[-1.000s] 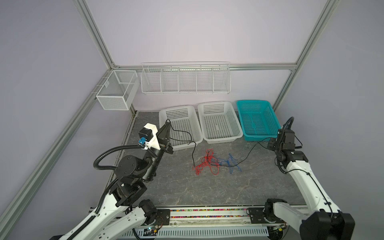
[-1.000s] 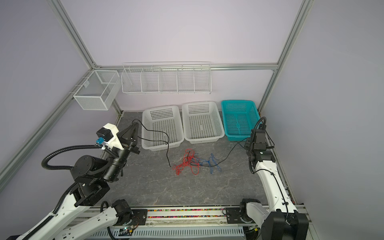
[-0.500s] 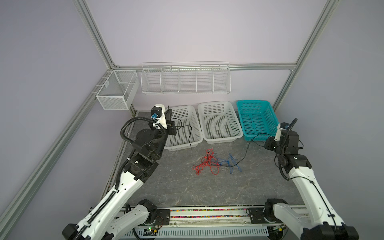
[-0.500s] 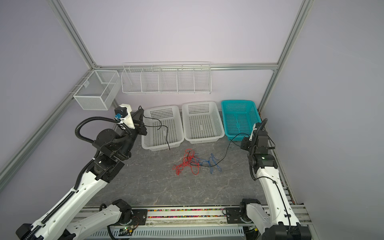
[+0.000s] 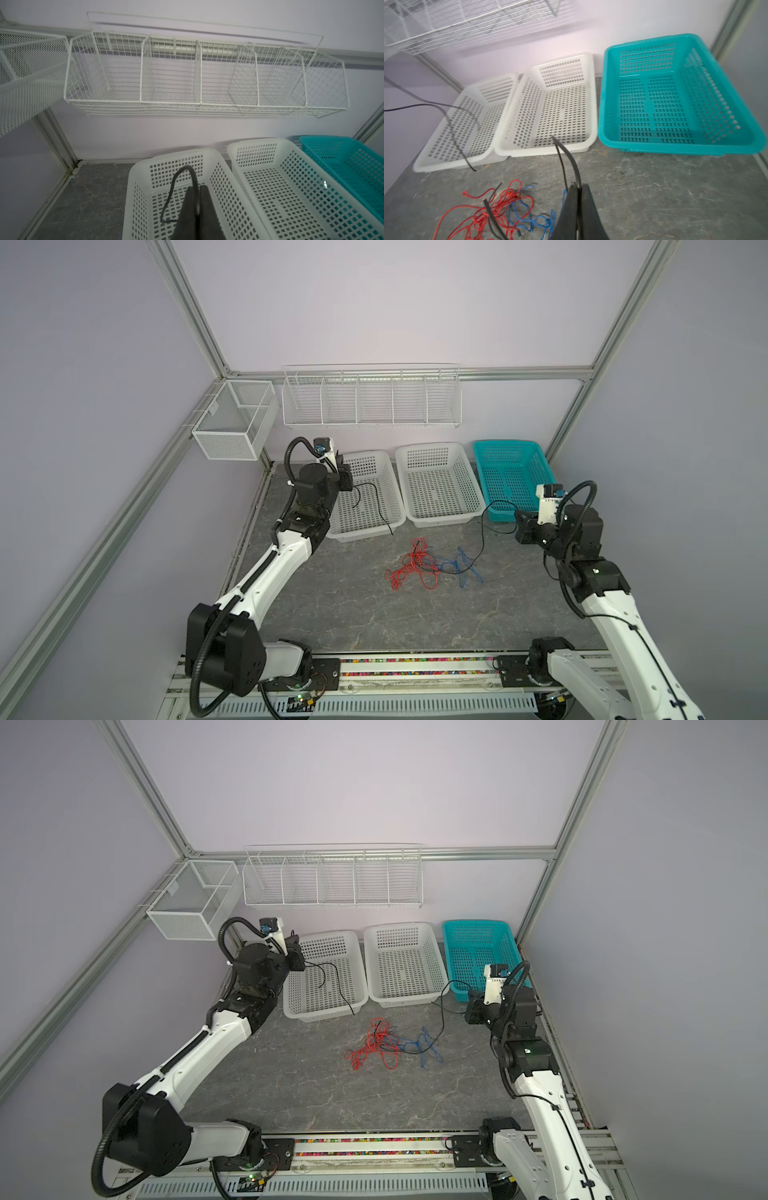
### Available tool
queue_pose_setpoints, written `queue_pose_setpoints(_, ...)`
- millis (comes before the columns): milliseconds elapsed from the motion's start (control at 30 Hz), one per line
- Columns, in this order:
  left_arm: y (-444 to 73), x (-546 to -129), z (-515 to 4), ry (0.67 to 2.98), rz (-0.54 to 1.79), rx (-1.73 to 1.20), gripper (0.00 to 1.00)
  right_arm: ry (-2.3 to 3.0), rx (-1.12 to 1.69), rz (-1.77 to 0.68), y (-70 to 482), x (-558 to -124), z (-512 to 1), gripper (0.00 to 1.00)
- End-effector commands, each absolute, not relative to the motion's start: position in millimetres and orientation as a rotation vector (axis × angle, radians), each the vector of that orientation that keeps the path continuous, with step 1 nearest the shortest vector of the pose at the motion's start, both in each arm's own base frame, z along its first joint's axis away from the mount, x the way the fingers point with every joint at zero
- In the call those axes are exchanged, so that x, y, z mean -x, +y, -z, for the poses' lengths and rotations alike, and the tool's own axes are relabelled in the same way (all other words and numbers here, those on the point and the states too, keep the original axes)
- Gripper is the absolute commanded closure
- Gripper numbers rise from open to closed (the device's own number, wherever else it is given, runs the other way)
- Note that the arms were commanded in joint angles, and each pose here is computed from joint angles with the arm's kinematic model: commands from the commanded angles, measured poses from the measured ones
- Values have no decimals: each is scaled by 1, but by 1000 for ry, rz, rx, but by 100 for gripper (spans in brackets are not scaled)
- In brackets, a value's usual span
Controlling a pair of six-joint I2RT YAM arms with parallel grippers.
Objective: Untangle the cables
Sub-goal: 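Lift the black wire with the left gripper over the nearest white basket, then lower the black wire into the white basket and open the left gripper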
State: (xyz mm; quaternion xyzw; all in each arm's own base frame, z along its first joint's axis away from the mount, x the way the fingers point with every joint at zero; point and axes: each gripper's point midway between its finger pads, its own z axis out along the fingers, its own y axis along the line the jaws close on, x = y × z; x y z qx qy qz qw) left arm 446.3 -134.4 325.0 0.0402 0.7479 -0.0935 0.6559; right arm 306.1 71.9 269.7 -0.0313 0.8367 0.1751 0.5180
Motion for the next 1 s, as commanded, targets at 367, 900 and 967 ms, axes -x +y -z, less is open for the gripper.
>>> queue_pose_setpoints(367,-131,-472,-230,1936,145,-20,100,1864,340,-707,133,-286,-310,91)
queue_pose_setpoints(900,-88,-508,-150,2200,-295,173,100,1894,370,-708,145,-283,-300,90)
queue_pose_setpoints(967,-88,-510,-148,2209,-350,137,100,1902,369,-707,145,-284,-297,90)
